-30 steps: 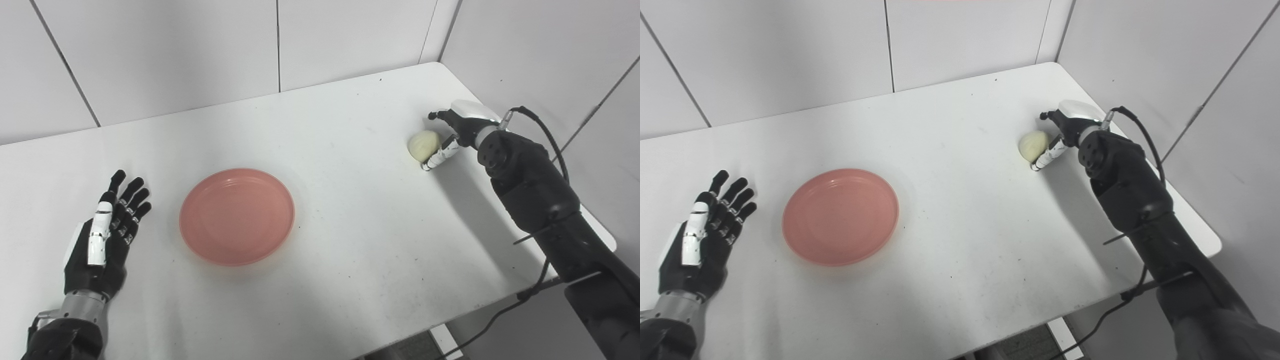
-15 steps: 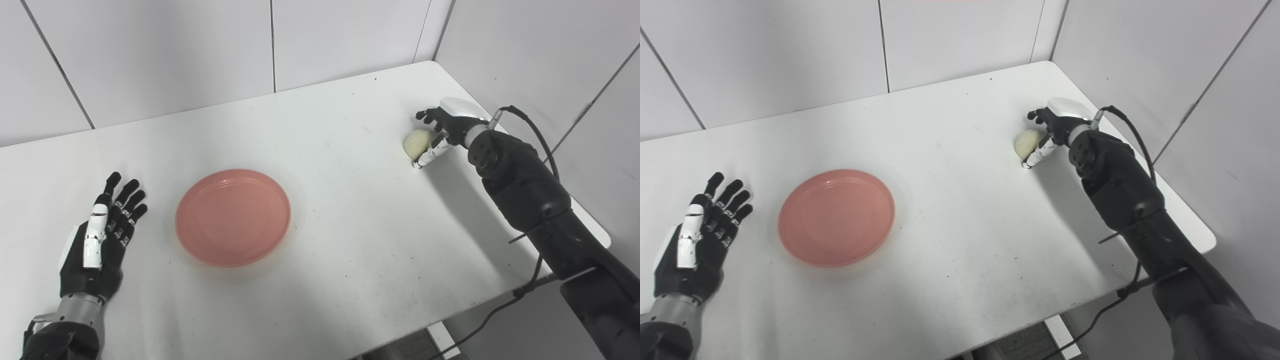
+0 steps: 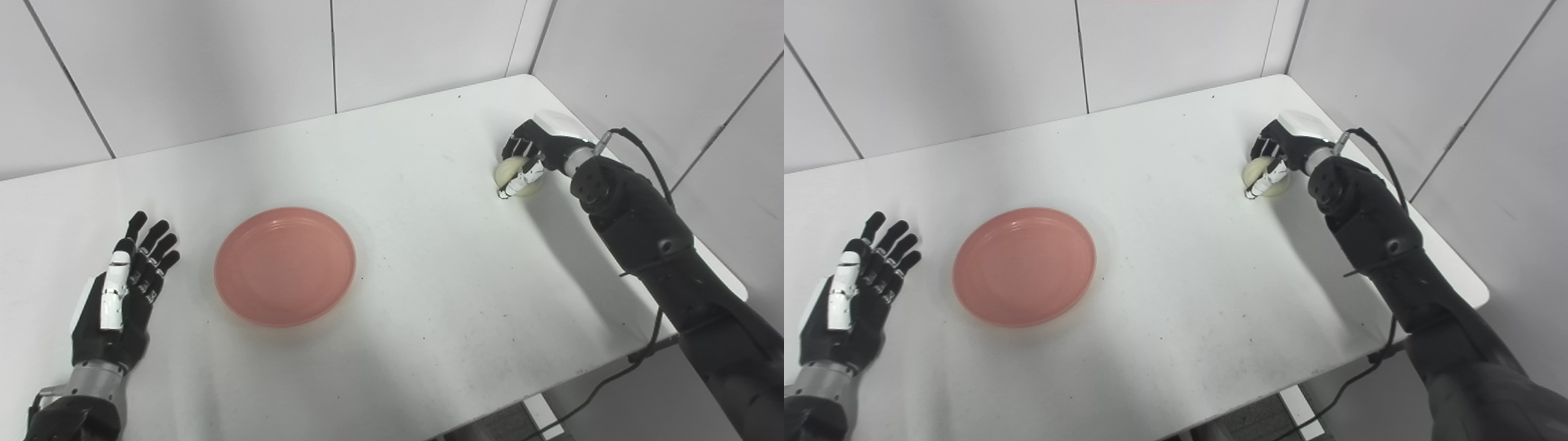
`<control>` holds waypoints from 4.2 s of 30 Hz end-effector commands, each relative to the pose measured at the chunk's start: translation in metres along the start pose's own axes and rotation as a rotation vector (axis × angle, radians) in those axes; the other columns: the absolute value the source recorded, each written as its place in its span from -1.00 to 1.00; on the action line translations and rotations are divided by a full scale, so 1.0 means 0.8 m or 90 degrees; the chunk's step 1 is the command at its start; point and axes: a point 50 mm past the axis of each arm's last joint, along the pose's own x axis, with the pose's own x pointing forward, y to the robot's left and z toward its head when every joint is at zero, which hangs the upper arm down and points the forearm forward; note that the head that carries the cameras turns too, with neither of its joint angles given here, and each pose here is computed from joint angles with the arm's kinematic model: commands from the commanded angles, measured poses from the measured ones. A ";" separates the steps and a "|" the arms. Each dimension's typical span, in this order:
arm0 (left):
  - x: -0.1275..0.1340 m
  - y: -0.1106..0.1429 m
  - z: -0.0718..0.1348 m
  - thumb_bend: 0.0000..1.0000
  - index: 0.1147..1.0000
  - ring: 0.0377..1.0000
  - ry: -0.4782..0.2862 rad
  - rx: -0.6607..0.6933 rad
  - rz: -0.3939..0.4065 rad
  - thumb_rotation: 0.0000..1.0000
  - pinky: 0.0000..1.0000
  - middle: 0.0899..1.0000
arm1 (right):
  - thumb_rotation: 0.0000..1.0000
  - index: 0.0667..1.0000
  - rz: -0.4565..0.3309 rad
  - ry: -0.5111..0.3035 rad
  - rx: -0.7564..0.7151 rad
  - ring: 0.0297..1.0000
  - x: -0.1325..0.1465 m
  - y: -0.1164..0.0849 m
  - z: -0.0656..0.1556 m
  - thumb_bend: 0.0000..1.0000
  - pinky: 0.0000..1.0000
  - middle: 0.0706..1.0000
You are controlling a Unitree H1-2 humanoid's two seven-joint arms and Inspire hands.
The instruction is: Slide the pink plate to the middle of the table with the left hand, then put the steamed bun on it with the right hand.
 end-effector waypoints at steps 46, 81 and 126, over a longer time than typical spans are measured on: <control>0.020 -0.066 -0.021 -0.18 0.97 0.94 0.038 0.002 0.007 1.00 0.99 0.91 | -0.75 -0.09 -0.041 -0.309 -0.040 -0.08 -0.067 -0.099 0.213 0.00 -0.18 0.00; 0.051 -0.113 -0.024 -0.21 0.99 0.96 0.025 0.016 0.010 1.00 0.98 0.94 | -0.76 -0.10 0.103 -0.527 -0.045 -0.05 -0.075 0.022 0.375 0.00 -0.14 0.01; 0.056 -0.117 -0.016 -0.17 0.95 0.91 0.010 0.051 0.014 1.00 0.82 0.91 | 0.55 0.66 0.215 -0.492 -0.206 0.63 -0.090 0.082 0.403 0.14 0.38 0.72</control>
